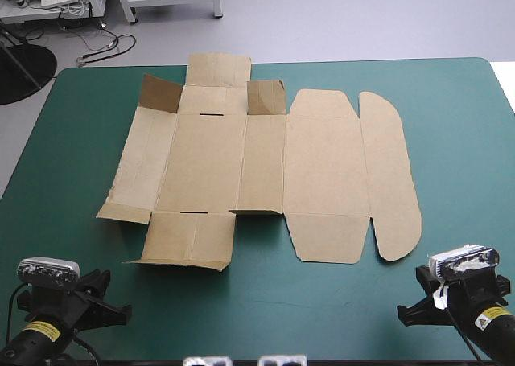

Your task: Fold the box

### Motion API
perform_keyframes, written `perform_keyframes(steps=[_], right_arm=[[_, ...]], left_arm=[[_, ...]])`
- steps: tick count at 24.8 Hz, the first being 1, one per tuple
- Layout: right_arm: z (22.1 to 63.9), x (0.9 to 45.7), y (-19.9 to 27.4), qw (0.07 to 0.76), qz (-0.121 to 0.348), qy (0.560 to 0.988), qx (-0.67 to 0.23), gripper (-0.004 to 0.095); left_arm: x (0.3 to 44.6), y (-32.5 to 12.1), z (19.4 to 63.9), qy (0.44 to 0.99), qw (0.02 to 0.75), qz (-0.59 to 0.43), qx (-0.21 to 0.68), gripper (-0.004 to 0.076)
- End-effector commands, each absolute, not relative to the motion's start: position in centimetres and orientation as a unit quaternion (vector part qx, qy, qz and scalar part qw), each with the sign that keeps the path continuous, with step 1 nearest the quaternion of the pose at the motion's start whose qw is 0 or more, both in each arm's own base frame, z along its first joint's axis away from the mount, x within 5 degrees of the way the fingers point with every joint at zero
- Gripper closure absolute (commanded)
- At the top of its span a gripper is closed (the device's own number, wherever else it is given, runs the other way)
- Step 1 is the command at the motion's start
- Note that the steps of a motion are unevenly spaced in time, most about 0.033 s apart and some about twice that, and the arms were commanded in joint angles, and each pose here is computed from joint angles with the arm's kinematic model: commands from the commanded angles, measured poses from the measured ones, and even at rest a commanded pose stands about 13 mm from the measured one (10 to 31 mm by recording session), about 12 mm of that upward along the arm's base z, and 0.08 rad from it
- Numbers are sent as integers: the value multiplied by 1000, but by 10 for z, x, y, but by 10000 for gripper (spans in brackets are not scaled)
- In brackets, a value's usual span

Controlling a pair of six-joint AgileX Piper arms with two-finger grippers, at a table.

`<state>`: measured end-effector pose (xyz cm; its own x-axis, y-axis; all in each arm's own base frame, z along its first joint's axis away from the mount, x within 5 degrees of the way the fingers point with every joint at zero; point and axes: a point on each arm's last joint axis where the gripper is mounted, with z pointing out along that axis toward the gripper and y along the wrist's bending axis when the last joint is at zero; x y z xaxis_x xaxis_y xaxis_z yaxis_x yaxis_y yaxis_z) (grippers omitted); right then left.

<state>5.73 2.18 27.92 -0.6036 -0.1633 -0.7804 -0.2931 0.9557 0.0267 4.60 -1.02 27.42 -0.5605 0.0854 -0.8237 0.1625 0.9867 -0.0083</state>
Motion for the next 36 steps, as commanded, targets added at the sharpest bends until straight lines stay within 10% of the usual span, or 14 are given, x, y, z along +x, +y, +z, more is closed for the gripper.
perform_keyframes(steps=[1, 20, 36], right_arm=[[292, 61, 22, 464, 76, 874, -126, 928], [292, 61, 22, 465, 76, 873, -126, 928], [292, 61, 22, 465, 75, 873, -128, 928]], left_arm=[[50, -11, 286, 865, 495, -49, 64, 627], [66, -17, 336, 882, 459, -65, 85, 725], [254, -21, 372, 944, 274, -66, 171, 709]])
